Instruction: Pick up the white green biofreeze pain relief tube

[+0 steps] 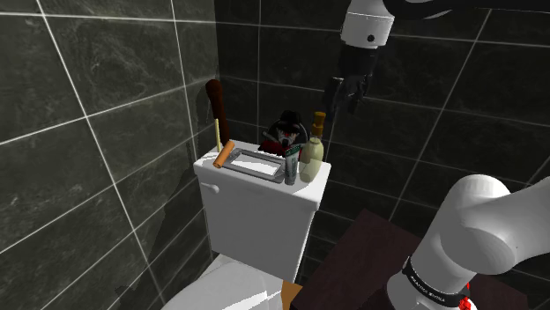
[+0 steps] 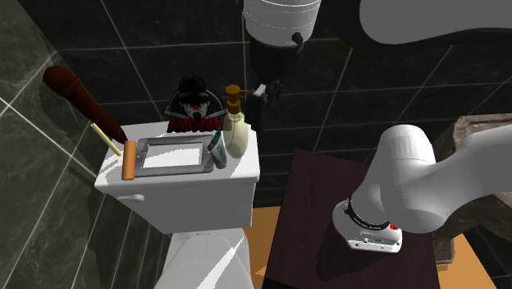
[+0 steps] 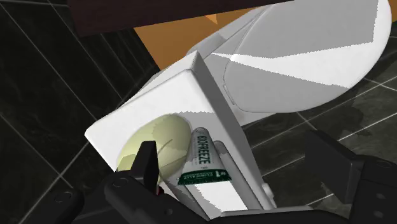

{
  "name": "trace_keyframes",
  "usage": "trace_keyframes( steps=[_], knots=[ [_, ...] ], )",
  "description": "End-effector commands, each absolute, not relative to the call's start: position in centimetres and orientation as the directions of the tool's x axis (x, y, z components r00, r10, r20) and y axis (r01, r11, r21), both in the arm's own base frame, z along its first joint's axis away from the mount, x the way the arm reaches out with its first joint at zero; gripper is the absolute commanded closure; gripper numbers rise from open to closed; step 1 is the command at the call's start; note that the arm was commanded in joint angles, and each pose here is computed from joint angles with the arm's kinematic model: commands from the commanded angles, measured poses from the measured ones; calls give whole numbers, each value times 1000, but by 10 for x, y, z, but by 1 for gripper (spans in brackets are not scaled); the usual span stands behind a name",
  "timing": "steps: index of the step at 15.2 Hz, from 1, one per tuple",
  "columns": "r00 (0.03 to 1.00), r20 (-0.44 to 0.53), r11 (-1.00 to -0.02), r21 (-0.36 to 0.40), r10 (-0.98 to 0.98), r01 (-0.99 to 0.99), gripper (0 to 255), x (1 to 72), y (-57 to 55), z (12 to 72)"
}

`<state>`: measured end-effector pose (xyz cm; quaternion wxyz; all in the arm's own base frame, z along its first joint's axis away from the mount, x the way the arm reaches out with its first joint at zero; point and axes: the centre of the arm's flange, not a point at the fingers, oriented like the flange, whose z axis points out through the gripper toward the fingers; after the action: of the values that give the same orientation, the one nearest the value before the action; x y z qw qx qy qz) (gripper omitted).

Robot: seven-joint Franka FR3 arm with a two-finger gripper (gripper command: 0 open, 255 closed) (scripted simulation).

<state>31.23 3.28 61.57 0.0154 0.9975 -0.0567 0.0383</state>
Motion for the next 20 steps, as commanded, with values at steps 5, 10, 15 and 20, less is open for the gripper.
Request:
trace_keyframes(
  steps=[5,10,15,20],
  knots=[
    [977,73,-979,40,202,200,0,347,14,581],
    [824,61,-826,54,564,561,0,396,6,538],
    [544,45,-546,62,838,836,0,444,17,494],
    [343,35,-344,63,939,937,0,469,31,458]
  ],
)
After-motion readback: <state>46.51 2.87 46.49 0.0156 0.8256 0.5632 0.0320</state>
